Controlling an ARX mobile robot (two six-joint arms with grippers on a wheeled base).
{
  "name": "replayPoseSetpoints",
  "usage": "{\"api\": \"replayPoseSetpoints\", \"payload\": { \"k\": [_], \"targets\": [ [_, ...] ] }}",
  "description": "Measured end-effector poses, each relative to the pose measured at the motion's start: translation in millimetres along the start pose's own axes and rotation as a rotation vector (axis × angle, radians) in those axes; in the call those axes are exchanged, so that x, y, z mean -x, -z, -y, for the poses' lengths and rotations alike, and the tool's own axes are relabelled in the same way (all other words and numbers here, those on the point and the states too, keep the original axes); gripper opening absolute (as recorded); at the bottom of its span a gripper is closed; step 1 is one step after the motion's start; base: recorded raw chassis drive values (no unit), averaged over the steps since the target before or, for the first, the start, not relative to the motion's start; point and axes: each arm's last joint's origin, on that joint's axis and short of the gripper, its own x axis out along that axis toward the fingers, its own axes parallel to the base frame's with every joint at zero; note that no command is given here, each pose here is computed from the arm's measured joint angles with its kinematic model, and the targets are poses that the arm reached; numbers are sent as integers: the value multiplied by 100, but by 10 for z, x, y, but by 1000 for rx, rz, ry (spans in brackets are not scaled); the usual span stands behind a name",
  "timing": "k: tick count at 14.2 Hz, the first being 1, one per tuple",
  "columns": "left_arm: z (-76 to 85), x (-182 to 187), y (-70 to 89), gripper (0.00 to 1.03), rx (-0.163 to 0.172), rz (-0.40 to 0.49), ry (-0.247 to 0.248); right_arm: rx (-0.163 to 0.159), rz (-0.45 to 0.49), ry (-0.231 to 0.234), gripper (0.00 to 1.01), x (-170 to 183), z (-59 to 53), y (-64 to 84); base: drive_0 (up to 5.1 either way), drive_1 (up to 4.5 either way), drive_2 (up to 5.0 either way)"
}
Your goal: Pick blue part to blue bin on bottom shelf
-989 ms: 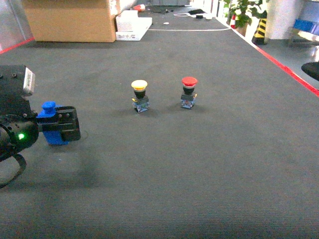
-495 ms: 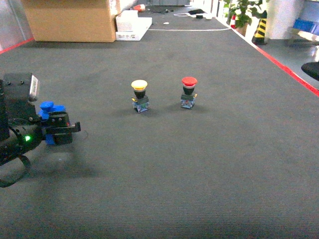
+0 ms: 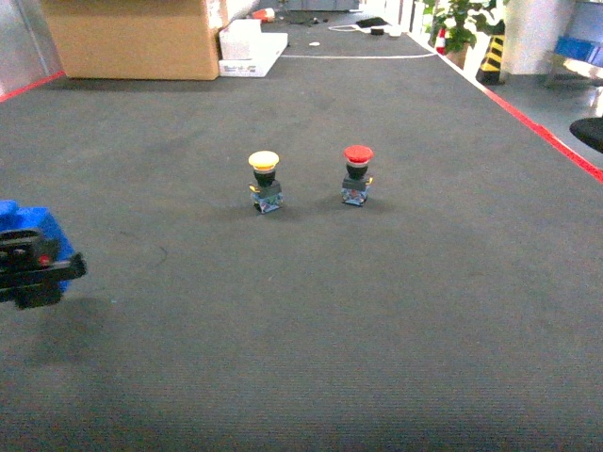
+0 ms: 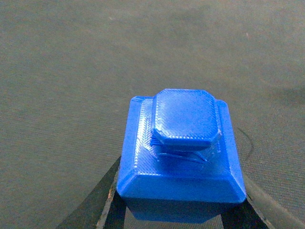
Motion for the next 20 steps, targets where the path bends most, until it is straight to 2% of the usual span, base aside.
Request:
{"api": "replayPoseSetpoints", "payload": {
  "k": [1,3,6,10,12,14,16,18,20],
  "targets": [
    [-36,264,-62,44,-5,25,-17,0,0,0,98,0,0,0,0,0,0],
    [-45,769,-172,44,-20,46,-5,0,0,0,98,0,0,0,0,0,0],
    [-35,1264,-489,44,-14,189,-50,0,0,0,98,0,0,0,0,0,0],
    [-39,1846,-595,44,16,275,-57,0,0,0,98,0,0,0,0,0,0],
    [-55,2024,-585,44,26,291,-61,0,0,0,98,0,0,0,0,0,0],
    [-39,2148,-602,44,38,312,-45,0,0,0,98,0,0,0,0,0,0],
    [-35,2172,-656,44,43,325,-42,0,0,0,98,0,0,0,0,0,0],
    [-56,2167,-658,44,25,326,-50,0,0,0,98,0,0,0,0,0,0],
    [-65,2166,-662,44,26,329,-61,0,0,0,98,0,0,0,0,0,0]
  ]
}}
